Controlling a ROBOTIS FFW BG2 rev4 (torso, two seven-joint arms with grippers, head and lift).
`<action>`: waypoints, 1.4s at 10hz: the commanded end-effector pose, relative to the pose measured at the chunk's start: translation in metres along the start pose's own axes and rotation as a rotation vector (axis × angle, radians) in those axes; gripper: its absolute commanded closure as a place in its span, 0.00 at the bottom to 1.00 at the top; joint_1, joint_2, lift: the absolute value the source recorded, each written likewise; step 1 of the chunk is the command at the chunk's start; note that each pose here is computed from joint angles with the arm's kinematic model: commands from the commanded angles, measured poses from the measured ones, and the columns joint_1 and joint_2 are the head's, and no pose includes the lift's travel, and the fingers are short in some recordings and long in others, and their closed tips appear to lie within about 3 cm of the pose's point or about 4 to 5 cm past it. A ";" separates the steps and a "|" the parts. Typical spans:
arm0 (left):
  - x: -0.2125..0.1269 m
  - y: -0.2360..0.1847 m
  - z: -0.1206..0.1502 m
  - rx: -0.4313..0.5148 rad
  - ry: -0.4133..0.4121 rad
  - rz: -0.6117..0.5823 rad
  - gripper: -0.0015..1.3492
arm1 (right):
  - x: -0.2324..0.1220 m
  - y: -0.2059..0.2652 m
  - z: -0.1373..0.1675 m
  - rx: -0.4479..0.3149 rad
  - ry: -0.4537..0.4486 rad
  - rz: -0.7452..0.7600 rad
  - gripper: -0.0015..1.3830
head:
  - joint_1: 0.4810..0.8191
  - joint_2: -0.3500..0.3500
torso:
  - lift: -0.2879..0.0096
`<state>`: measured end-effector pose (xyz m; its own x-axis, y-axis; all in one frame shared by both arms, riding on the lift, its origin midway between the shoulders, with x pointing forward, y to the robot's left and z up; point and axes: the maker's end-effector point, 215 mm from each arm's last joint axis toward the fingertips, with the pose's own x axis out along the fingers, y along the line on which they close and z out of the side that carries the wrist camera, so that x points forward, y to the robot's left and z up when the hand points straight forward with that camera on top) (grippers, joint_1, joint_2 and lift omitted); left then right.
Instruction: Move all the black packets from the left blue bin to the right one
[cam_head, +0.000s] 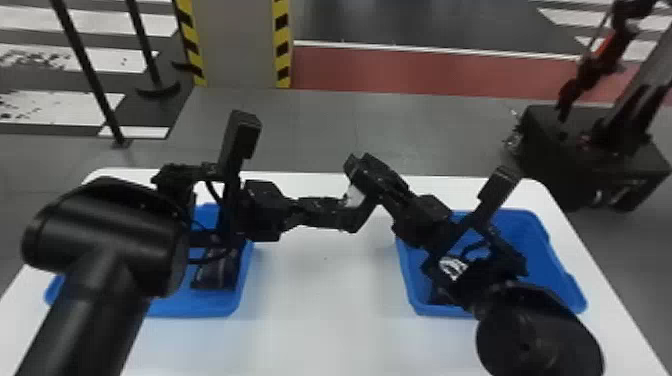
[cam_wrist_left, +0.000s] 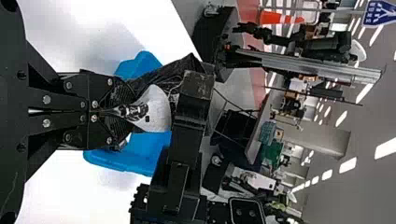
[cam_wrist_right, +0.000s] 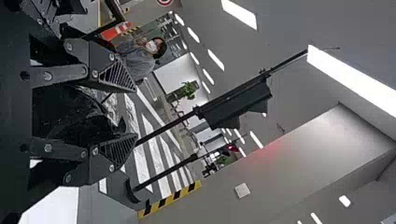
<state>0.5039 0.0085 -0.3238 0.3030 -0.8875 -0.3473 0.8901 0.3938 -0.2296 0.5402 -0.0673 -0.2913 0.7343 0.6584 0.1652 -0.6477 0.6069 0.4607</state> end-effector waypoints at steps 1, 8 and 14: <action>-0.002 0.003 0.004 0.007 -0.006 0.009 0.89 | 0.000 0.004 -0.003 0.009 0.002 0.012 0.93 | 0.63 0.41 | 0.60; -0.036 0.028 -0.031 -0.049 -0.084 0.121 0.10 | -0.043 -0.052 0.028 0.005 -0.081 -0.103 0.93 | 0.63 0.41 | 0.60; -0.221 0.058 -0.083 -0.092 -0.115 0.511 0.13 | -0.154 -0.193 -0.030 0.068 0.006 -0.443 0.93 | 0.63 0.42 | 0.60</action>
<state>0.4641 0.2332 -0.3384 0.7136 -0.6195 -0.3270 0.6076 0.7797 -0.1513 0.5490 -0.2678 -0.4192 0.9366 0.3476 -0.0439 -0.2718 0.7999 0.5350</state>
